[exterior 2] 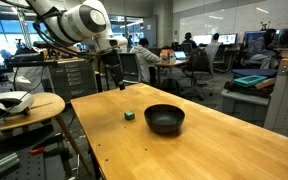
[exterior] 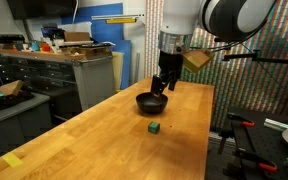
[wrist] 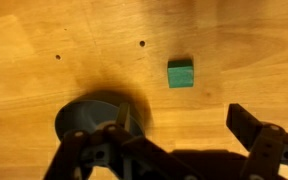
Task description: Put the green block in the bowl
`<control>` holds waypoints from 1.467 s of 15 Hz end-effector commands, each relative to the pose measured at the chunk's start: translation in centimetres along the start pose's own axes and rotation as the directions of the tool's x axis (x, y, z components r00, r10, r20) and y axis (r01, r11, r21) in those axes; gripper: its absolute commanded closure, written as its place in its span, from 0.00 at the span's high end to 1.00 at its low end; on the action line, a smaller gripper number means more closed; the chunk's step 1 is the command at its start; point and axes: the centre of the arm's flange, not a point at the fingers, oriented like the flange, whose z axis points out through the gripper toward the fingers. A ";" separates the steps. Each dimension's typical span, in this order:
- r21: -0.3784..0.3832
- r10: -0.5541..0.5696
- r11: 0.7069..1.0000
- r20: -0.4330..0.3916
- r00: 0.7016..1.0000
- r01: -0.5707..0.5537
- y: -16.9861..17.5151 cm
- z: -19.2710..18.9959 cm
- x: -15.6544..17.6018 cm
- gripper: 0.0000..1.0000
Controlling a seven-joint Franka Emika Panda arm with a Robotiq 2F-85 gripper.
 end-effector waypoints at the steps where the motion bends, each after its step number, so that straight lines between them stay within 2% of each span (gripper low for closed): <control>1: 0.016 0.038 0.999 0.012 0.999 -0.038 -1.7 3.0 2.8 1.00; 10: 0.000 0.042 0.999 0.090 0.995 -0.042 -3.2 10.1 4.0 1.00; 19: 0.007 0.055 0.998 0.153 0.987 -0.057 -4.3 14.0 3.6 1.00; 20: 0.012 0.049 0.999 0.160 0.986 -0.051 -4.3 14.2 3.6 0.79; 22: 0.028 0.033 0.999 0.174 0.984 -0.038 -4.4 14.6 3.6 0.66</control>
